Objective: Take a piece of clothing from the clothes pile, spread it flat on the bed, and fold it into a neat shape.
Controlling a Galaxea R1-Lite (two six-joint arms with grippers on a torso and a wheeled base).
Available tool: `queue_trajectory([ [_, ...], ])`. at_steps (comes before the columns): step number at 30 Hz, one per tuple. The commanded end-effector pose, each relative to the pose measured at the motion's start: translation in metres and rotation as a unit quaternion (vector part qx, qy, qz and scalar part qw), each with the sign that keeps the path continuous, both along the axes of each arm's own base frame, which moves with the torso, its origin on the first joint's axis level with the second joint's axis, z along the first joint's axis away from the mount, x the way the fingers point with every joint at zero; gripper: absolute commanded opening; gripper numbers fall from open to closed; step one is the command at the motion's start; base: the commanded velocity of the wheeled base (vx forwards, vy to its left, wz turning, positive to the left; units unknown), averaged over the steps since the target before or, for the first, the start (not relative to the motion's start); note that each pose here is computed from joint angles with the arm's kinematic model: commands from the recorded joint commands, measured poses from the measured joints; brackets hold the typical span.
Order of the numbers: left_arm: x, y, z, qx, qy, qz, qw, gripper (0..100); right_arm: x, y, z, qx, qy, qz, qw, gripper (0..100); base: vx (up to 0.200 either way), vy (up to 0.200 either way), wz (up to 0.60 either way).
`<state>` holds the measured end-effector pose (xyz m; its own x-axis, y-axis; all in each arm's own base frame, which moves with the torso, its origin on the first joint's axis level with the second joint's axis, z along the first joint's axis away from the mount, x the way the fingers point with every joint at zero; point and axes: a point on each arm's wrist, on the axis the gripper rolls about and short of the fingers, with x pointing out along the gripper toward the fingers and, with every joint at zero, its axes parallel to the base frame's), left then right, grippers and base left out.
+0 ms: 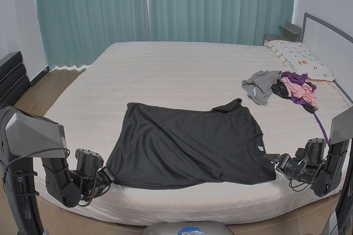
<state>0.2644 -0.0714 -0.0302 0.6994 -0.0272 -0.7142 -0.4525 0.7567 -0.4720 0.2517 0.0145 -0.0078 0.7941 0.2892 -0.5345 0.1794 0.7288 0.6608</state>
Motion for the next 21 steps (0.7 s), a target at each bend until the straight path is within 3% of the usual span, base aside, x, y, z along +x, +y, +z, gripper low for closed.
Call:
queue_trajectory([
  [1, -0.013, 0.01, 0.009, 0.013, -0.006, 0.002, 0.9999, 0, 0.005, -0.001, -0.019, -0.002, 0.029, -0.002, 0.9996, 100, 0.0, 0.0, 0.0],
  [14, -0.017, 0.019, 0.03, 0.01, -0.038, 0.011, 0.9991, 0, 0.017, -0.001, -0.029, -0.002, 0.026, -0.003, 0.9997, 100, 0.0, 0.0, 0.0],
  [21, -0.018, 0.018, 0.03, 0.01, -0.037, 0.009, 0.9992, 0, 0.014, -0.011, 0.001, -0.003, -0.01, -0.021, 0.9997, 100, 0.0, 0.0, 0.0],
])
